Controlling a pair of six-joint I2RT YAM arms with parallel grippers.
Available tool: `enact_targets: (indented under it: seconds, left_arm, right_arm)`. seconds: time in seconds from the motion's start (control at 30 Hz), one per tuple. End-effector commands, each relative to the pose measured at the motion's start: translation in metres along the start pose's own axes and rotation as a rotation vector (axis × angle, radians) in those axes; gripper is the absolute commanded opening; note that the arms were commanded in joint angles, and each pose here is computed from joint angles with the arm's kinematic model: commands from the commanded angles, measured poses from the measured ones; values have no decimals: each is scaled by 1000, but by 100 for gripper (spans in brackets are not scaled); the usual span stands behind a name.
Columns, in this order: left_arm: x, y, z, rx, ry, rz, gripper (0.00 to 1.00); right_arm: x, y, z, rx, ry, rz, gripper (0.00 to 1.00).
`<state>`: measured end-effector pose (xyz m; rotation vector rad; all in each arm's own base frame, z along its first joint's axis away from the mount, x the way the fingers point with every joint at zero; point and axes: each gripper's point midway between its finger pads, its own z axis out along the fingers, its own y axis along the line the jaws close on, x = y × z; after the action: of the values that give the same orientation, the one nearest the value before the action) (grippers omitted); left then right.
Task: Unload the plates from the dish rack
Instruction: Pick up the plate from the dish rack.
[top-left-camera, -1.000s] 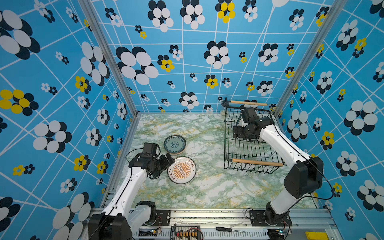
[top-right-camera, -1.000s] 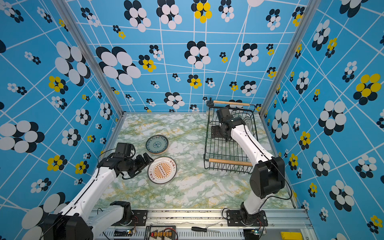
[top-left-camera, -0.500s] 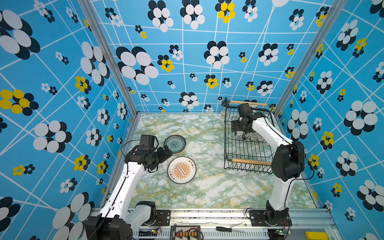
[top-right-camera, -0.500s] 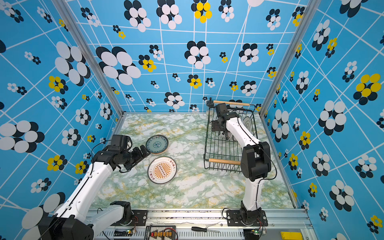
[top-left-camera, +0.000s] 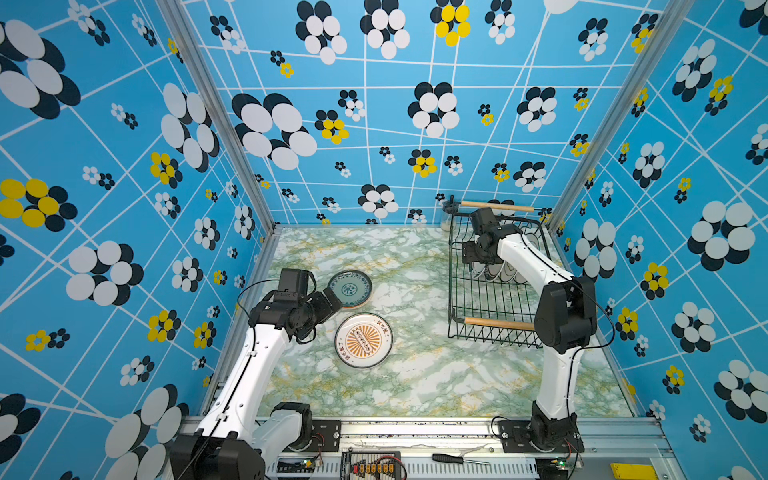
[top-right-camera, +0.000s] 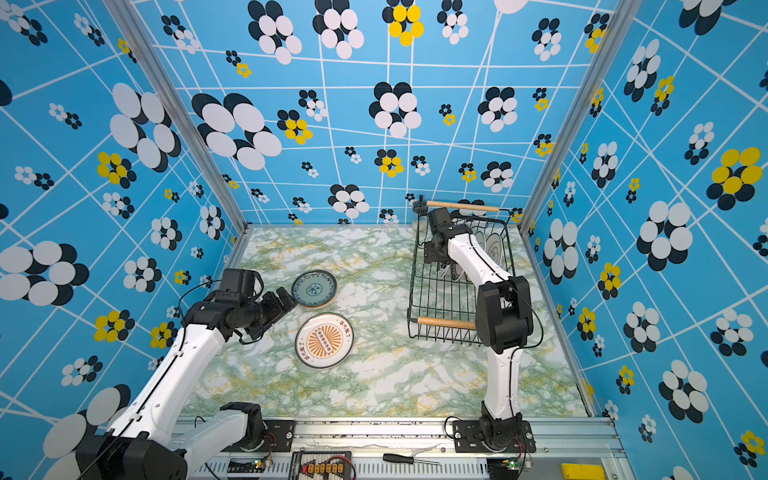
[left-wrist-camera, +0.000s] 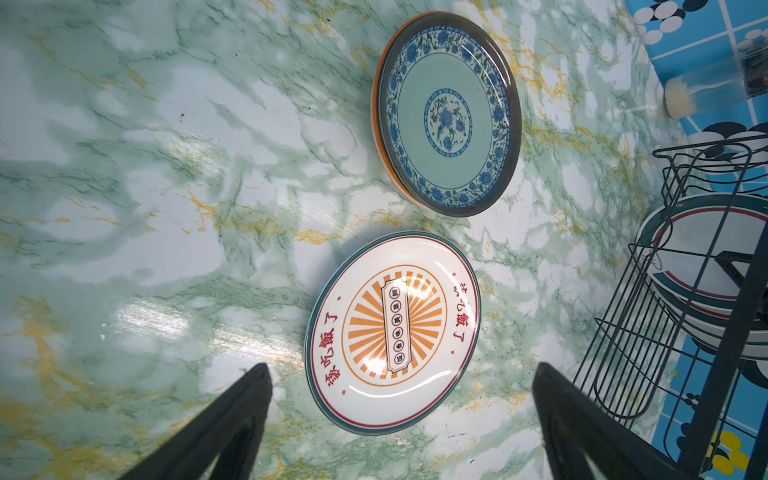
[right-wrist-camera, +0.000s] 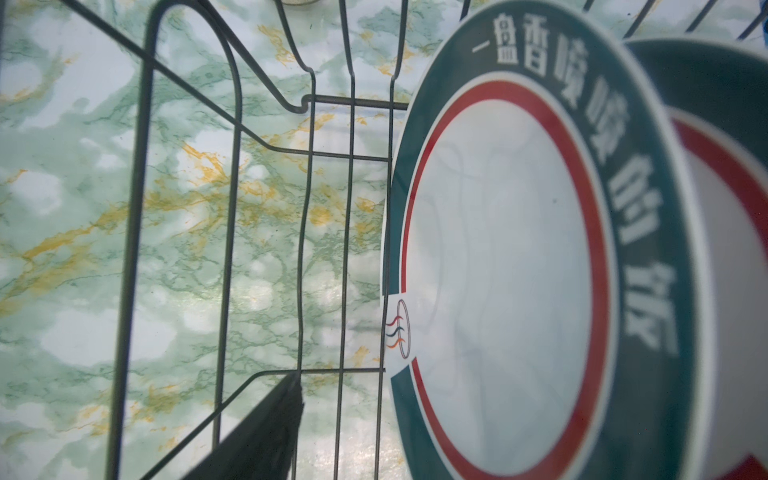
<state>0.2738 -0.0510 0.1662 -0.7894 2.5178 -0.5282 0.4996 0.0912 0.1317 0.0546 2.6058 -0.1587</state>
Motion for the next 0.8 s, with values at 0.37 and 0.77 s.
enact_targets:
  seconds: [0.37, 0.77]
  left_arm:
    - [-6, -13, -6, 12, 57, 122, 99]
    - [-15, -11, -24, 45, -85, 104, 99]
  right_arm:
    - [-15, -10, 10, 74, -65, -34, 54]
    - [-13, -11, 18, 86, -67, -44, 36]
